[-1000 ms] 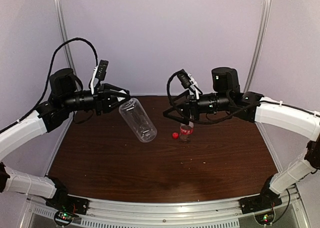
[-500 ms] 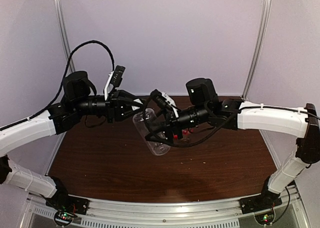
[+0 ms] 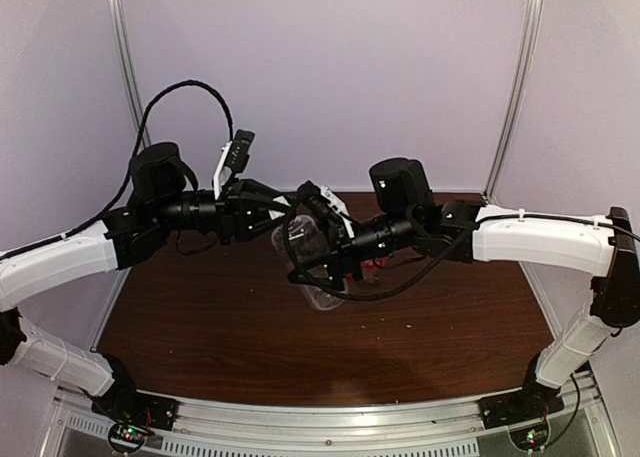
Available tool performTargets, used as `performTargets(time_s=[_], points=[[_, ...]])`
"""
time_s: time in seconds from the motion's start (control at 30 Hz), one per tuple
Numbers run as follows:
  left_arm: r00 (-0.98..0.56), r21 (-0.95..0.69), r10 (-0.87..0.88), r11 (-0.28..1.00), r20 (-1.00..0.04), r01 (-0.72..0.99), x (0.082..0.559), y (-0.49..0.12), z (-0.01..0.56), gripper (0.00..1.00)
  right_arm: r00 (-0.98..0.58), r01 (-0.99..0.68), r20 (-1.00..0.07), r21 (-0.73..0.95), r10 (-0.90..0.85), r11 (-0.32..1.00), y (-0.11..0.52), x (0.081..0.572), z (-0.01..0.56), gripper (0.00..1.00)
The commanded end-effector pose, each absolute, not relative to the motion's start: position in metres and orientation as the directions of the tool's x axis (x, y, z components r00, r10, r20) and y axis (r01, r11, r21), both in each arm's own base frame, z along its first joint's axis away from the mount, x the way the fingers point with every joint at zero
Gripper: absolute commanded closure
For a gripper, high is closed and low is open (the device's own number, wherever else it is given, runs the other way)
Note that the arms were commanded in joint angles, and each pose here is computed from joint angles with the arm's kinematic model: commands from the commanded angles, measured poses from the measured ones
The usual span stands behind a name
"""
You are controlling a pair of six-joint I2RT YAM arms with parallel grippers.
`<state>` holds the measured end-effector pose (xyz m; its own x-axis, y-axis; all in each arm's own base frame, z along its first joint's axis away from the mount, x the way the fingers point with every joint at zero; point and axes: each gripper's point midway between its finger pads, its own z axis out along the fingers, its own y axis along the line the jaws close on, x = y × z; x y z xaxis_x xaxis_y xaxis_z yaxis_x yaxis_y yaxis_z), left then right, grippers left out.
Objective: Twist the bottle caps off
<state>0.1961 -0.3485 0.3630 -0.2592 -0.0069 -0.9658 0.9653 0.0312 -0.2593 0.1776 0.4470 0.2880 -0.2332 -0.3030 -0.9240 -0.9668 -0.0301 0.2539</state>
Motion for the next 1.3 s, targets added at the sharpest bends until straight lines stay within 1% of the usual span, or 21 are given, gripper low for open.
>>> performTargets(time_s=[0.0, 0.07, 0.17, 0.5, 0.57, 0.6, 0.63, 0.67, 0.7, 0.73, 0.77, 0.83, 0.9, 1.0, 1.07, 1.27], points=[[-0.217, -0.217, -0.044, 0.007, -0.975, 0.976, 0.189, -0.346, 0.375, 1.00, -0.191, -0.976, -0.951, 0.211, -0.245, -0.059, 0.445, 0.174, 0.304, 0.21], [-0.215, -0.216, -0.050, 0.012, -0.975, 0.976, 0.188, -0.344, 0.376, 1.00, -0.191, -0.975, -0.951, 0.212, -0.241, -0.062, 0.445, 0.174, 0.304, 0.22], [-0.207, -0.208, -0.060, 0.016, -0.977, 0.978, 0.187, -0.342, 0.377, 1.00, -0.193, -0.973, -0.950, 0.217, -0.246, -0.074, 0.444, 0.171, 0.302, 0.26], [-0.206, -0.209, -0.071, 0.039, -0.976, 0.977, 0.187, -0.337, 0.376, 1.00, -0.188, -0.972, -0.955, 0.214, -0.230, -0.094, 0.440, 0.169, 0.304, 0.49], [-0.197, -0.203, -0.087, 0.057, -0.976, 0.978, 0.187, -0.334, 0.377, 1.00, -0.188, -0.971, -0.957, 0.215, -0.223, -0.105, 0.439, 0.167, 0.305, 0.52], [-0.184, -0.191, -0.102, 0.063, -0.978, 0.979, 0.188, -0.333, 0.379, 0.95, -0.191, -0.970, -0.957, 0.218, -0.217, -0.111, 0.439, 0.165, 0.306, 0.54], [-0.177, -0.185, -0.112, 0.065, -0.978, 0.981, 0.187, -0.332, 0.380, 0.85, -0.193, -0.968, -0.958, 0.222, -0.213, -0.118, 0.440, 0.165, 0.306, 0.55], [-0.173, -0.181, -0.121, 0.064, -0.978, 0.981, 0.186, -0.331, 0.380, 0.73, -0.197, -0.966, -0.957, 0.227, -0.212, -0.127, 0.440, 0.164, 0.306, 0.56], [-0.168, -0.176, -0.129, 0.058, -0.977, 0.983, 0.185, -0.330, 0.381, 0.57, -0.204, -0.962, -0.956, 0.236, -0.212, -0.137, 0.441, 0.163, 0.306, 0.57], [-0.162, -0.170, -0.134, 0.051, -0.978, 0.984, 0.183, -0.329, 0.382, 0.44, -0.208, -0.959, -0.954, 0.242, -0.214, -0.150, 0.441, 0.160, 0.307, 0.57], [-0.154, -0.161, -0.138, 0.044, -0.978, 0.986, 0.181, -0.329, 0.383, 0.32, -0.207, -0.957, -0.955, 0.244, -0.214, -0.159, 0.441, 0.158, 0.307, 0.57], [-0.148, -0.155, -0.138, 0.039, -0.979, 0.987, 0.179, -0.328, 0.382, 0.22, -0.202, -0.954, -0.956, 0.241, -0.212, -0.178, 0.439, 0.154, 0.306, 0.58], [-0.145, -0.150, -0.139, 0.027, -0.980, 0.988, 0.175, -0.326, 0.384, 0.16, -0.200, -0.951, -0.956, 0.242, -0.213, -0.191, 0.437, 0.151, 0.305, 0.58], [-0.136, -0.136, -0.146, -0.009, -0.980, 0.991, 0.167, -0.324, 0.387, 0.14, -0.200, -0.936, -0.955, 0.251, -0.217, -0.246, 0.435, 0.141, 0.307, 0.58], [-0.134, -0.130, -0.140, -0.036, -0.981, 0.991, 0.163, -0.326, 0.387, 0.15, -0.194, -0.928, -0.957, 0.251, -0.217, -0.277, 0.433, 0.136, 0.306, 0.59], [-0.153, -0.139, -0.126, -0.114, -0.980, 0.984, 0.156, -0.331, 0.388, 0.29, -0.190, -0.906, -0.958, 0.255, -0.215, -0.338, 0.430, 0.125, 0.310, 0.60]])
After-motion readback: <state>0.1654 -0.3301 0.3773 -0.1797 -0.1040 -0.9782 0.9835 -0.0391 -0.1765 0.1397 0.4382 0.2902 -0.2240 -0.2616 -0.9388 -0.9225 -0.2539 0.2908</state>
